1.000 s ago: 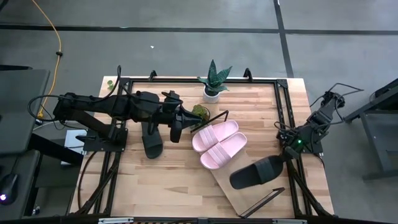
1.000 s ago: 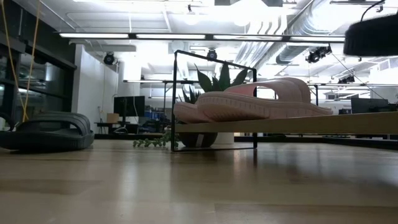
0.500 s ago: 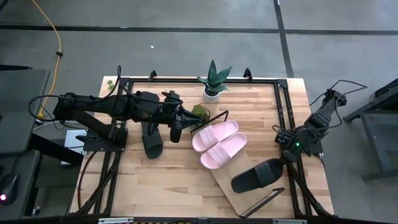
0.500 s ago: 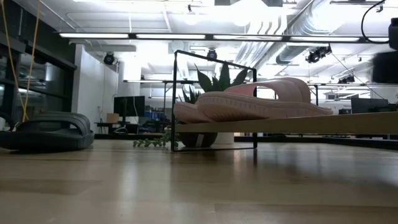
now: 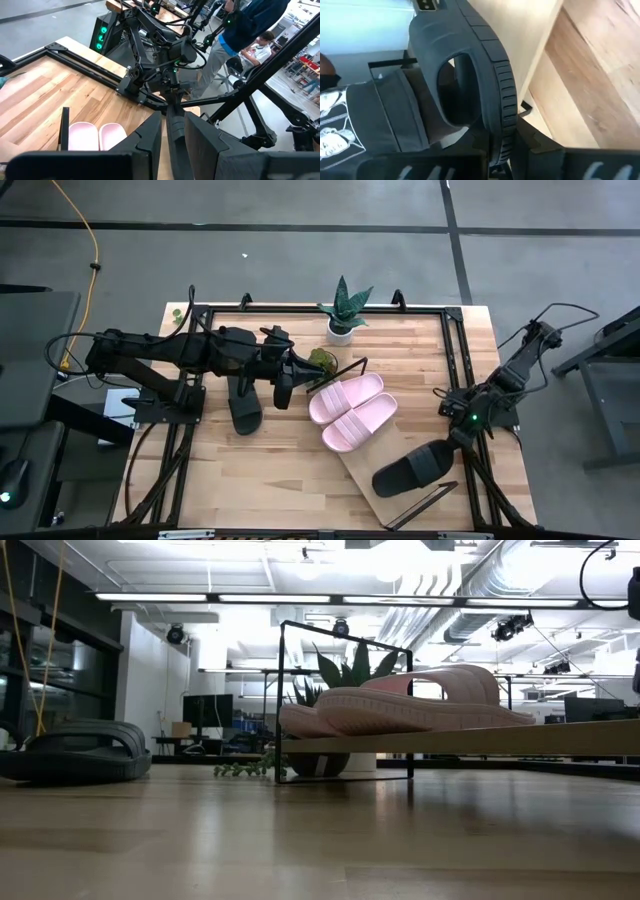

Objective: Pick and place slides into the shelf
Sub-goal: Put the right black slipper on the shelf

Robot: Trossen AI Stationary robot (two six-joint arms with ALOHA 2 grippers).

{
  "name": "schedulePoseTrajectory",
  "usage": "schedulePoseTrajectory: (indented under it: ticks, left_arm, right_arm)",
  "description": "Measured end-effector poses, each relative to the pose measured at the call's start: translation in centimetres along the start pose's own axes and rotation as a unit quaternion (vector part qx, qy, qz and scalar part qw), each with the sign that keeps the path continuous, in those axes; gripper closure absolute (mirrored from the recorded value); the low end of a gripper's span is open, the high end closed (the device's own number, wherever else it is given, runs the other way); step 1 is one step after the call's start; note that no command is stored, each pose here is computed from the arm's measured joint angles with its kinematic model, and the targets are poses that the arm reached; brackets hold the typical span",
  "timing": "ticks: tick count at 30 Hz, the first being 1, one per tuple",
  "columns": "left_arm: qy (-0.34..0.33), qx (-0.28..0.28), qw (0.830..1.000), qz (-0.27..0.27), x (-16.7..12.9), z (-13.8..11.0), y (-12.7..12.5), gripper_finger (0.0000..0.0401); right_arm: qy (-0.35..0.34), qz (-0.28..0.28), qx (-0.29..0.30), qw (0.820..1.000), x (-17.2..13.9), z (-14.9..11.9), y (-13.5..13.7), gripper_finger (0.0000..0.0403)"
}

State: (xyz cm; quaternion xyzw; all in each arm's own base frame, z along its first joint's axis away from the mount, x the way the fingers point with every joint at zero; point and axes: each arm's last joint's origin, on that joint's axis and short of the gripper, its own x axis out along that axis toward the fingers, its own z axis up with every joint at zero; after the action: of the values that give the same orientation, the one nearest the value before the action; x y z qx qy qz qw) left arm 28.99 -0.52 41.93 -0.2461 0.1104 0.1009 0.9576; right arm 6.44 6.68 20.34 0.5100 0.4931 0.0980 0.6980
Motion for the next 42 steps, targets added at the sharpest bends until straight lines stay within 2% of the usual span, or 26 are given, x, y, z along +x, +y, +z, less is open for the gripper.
schedulePoseTrajectory:
  ticks: [29,37,42]
  left_arm:
    - [0.000,0.000,1.000,0.000,0.0,0.0,0.0,0.0328]
    - [0.002,-0.001,1.000,-0.004,0.0,0.0,0.0,0.0328]
    - [0.002,-0.002,1.000,-0.004,0.0,0.0,0.0,0.0328]
  right_arm:
    - [-0.030,0.015,-0.050,0.998,0.1,0.2,0.4,0.0387]
    - [-0.022,0.082,-0.026,0.996,3.1,0.3,-1.6,0.0387]
    - [-0.018,0.052,-0.028,0.998,3.0,0.3,-2.0,0.0387]
